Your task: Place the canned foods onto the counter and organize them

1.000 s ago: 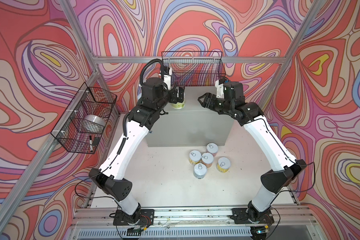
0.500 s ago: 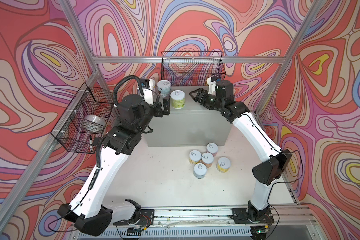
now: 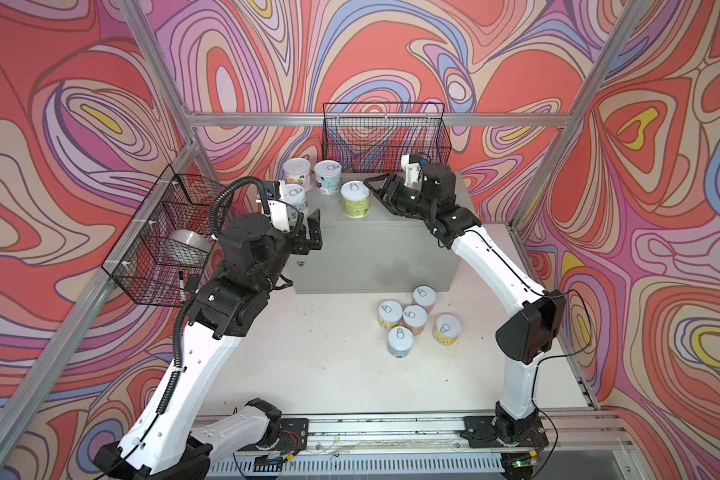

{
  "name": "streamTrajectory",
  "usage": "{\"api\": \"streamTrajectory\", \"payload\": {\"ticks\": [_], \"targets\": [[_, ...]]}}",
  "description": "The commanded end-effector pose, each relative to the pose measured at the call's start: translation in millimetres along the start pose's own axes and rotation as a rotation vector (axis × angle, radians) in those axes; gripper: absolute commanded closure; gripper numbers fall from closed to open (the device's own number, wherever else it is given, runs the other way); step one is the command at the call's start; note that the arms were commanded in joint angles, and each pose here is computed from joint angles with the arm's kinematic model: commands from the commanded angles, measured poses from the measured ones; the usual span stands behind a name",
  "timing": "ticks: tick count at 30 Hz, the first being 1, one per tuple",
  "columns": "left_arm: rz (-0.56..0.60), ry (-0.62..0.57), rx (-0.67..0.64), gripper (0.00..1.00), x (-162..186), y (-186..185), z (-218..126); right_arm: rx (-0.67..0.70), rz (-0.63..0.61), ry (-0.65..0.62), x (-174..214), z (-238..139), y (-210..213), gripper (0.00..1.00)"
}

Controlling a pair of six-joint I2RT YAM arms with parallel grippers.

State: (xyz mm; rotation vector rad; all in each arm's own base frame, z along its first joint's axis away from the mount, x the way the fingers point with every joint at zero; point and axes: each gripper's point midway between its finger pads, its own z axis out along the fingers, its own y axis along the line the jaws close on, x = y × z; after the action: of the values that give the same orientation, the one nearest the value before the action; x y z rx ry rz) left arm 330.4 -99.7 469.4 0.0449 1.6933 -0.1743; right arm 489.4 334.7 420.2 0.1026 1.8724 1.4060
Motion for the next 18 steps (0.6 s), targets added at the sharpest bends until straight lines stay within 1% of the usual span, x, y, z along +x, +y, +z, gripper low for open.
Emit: {"api": "streamTrajectory", "payload": {"ticks": [1, 10, 18], "targets": [[-0.011, 0.034, -0.017, 0.0, 14, 7, 2, 0.055, 0.086, 0.067, 29, 19, -26, 0.33], [-0.05, 0.083, -0.003, 0.0, 39, 4, 17, 0.094, 0.23, -0.053, 29, 30, -33, 0.33], [-0.065, 0.117, -0.003, 0.01, 62, 3, 26, 0.136, 0.373, -0.124, 48, 50, -42, 0.32]]}}
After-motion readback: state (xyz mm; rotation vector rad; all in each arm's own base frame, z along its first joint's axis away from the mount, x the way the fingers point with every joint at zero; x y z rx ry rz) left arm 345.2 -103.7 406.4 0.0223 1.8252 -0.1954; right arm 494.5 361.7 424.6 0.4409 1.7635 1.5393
